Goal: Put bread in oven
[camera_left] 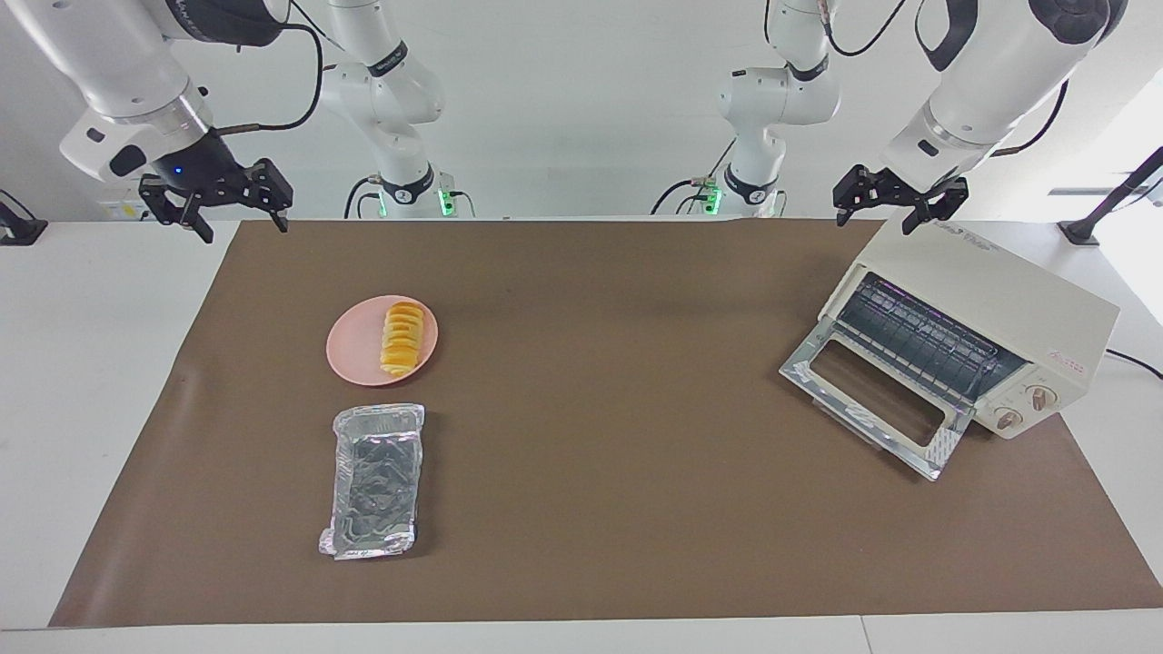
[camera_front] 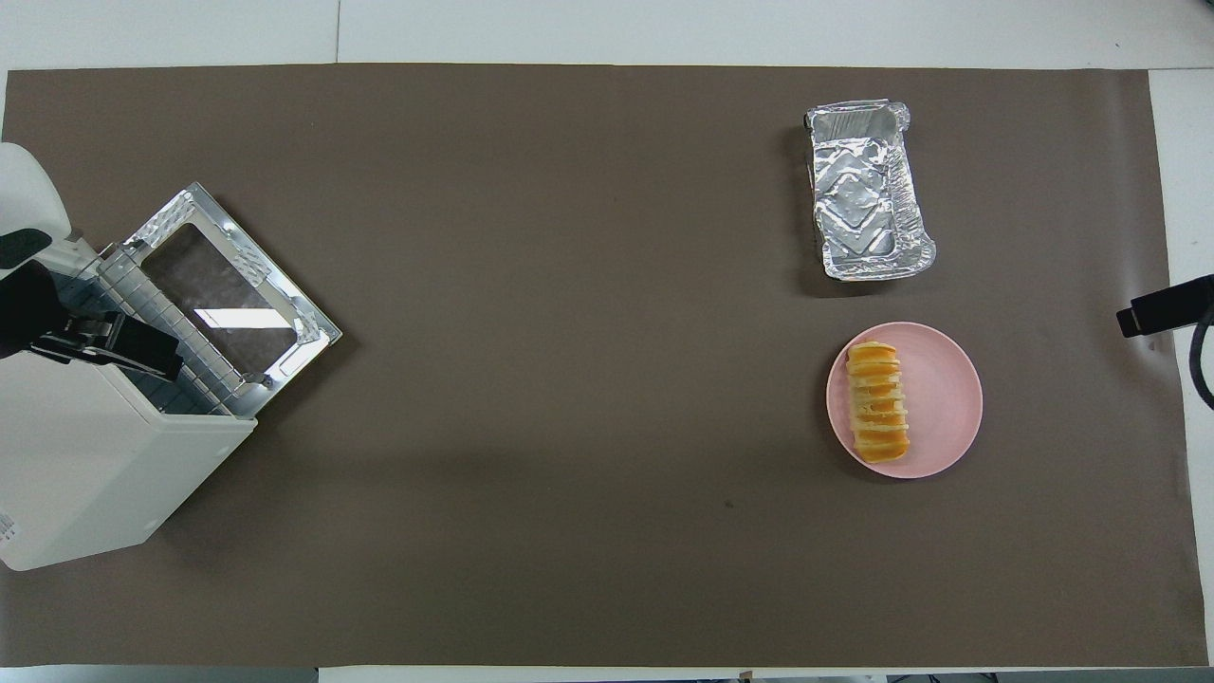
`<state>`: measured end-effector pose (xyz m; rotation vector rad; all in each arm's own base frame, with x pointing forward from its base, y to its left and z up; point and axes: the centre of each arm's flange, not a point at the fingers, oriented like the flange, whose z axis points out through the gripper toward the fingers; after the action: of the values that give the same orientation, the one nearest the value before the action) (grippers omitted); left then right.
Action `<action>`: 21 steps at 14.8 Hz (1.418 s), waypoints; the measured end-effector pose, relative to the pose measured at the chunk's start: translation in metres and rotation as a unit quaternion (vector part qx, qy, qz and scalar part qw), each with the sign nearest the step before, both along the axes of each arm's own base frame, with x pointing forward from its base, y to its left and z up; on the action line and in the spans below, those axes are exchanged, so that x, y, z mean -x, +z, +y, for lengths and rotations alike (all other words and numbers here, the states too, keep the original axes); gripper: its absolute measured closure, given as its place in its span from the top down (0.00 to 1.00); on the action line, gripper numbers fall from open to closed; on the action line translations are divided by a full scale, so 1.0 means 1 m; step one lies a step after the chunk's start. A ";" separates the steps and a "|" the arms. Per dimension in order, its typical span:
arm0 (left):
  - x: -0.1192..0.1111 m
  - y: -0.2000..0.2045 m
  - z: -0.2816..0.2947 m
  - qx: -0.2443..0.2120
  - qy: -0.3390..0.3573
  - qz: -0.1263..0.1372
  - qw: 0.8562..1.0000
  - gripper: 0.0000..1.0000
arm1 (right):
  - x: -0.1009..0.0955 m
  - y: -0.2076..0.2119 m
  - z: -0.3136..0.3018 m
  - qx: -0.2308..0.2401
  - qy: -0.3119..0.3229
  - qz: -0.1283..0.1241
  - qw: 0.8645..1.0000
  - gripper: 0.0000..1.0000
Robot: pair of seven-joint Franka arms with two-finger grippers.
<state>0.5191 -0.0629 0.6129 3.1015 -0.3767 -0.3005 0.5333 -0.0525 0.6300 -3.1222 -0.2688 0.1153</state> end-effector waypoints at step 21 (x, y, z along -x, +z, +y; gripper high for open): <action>0.000 0.000 0.000 0.000 0.000 0.000 1.000 1.00 | 0.041 -0.207 0.093 0.007 -0.002 -0.046 0.999 1.00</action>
<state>0.5191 -0.0629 0.6129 3.1015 -0.3766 -0.3004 0.4924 0.0404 0.4229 -3.1470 -0.2638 -0.0277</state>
